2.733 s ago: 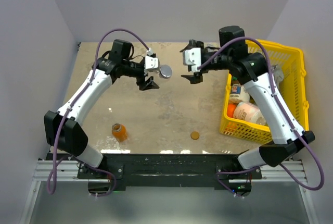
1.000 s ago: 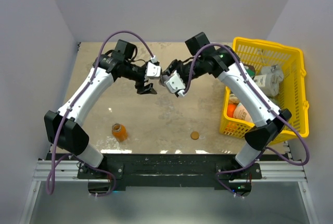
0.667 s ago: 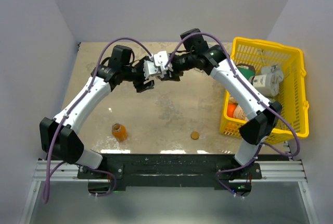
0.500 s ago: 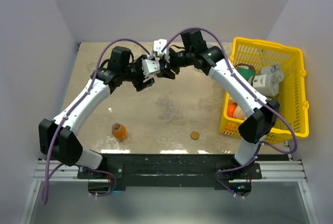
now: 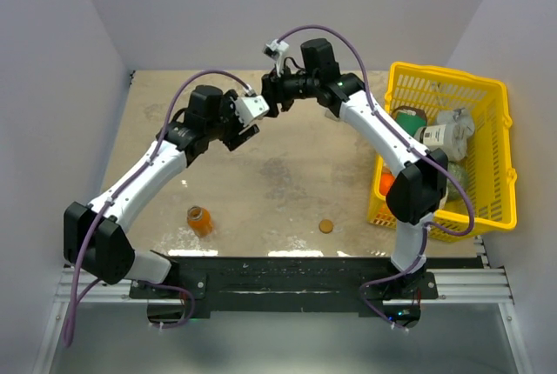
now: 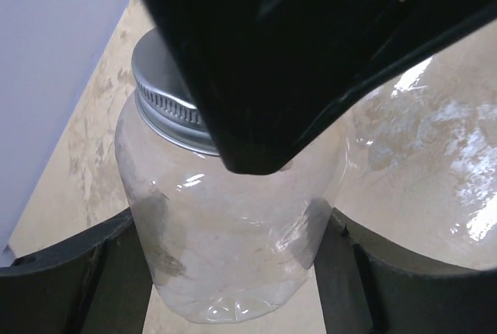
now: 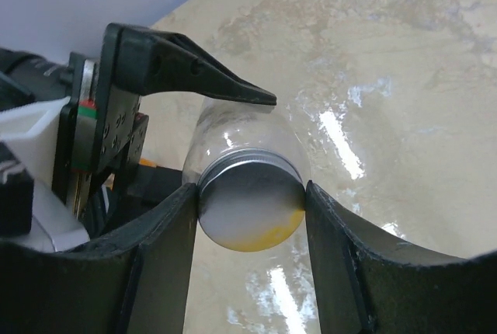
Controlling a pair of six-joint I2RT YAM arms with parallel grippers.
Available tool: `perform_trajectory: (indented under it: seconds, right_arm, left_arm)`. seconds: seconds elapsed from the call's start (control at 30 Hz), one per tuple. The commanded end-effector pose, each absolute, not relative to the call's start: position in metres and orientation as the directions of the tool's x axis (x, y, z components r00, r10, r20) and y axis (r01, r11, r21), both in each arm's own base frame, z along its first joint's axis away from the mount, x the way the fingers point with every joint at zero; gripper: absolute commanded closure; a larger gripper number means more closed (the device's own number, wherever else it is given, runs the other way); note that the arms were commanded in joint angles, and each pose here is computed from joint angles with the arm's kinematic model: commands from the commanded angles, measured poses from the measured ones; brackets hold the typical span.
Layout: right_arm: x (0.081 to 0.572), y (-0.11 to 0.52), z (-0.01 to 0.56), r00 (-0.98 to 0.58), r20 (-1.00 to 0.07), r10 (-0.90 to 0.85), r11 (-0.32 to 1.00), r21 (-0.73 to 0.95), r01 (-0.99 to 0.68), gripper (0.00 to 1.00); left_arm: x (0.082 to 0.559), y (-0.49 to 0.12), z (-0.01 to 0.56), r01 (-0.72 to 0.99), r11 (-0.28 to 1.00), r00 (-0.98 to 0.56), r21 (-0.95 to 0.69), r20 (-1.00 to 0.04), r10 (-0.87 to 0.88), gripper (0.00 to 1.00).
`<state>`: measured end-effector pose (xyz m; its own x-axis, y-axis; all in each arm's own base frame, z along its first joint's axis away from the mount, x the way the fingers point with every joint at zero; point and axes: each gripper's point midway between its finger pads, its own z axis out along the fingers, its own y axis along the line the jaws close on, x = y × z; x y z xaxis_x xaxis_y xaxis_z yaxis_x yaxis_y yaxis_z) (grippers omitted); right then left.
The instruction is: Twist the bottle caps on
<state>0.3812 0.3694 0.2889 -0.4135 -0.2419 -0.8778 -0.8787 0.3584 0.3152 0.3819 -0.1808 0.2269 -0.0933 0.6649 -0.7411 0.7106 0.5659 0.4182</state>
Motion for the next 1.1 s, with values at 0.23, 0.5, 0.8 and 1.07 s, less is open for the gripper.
perform_trajectory:
  seconds: [0.23, 0.5, 0.8, 1.07]
  right_arm:
    - [0.354, 0.360, 0.264, -0.652, -0.712, -0.261, 0.413, 0.529, -0.742, 0.95]
    - [0.384, 0.286, 0.318, -0.675, -0.730, -0.111, 0.326, 0.615, -0.718, 0.21]
    - [0.370, 0.225, 0.323, -0.378, -0.893, -0.244, 0.309, 0.298, -0.903, 0.10]
    - [0.338, 0.236, 0.364, 0.444, -0.778, -0.444, 0.073, -0.525, -0.848, 0.13]
  left_arm:
    - [0.437, -0.146, 0.312, 0.313, 0.790, -0.034, 0.528, -0.825, 0.565, 1.00]
    - [0.433, -0.147, 0.291, 0.390, 0.778, -0.087, 0.493, -0.821, 0.564, 1.00]
    - [0.402, -0.204, 0.271, 0.738, 0.601, -0.036, 0.308, -0.871, 0.491, 1.00]
    - [0.334, -0.250, 0.282, 0.938, 0.191, 0.196, 0.291, -0.895, 0.401, 1.00]
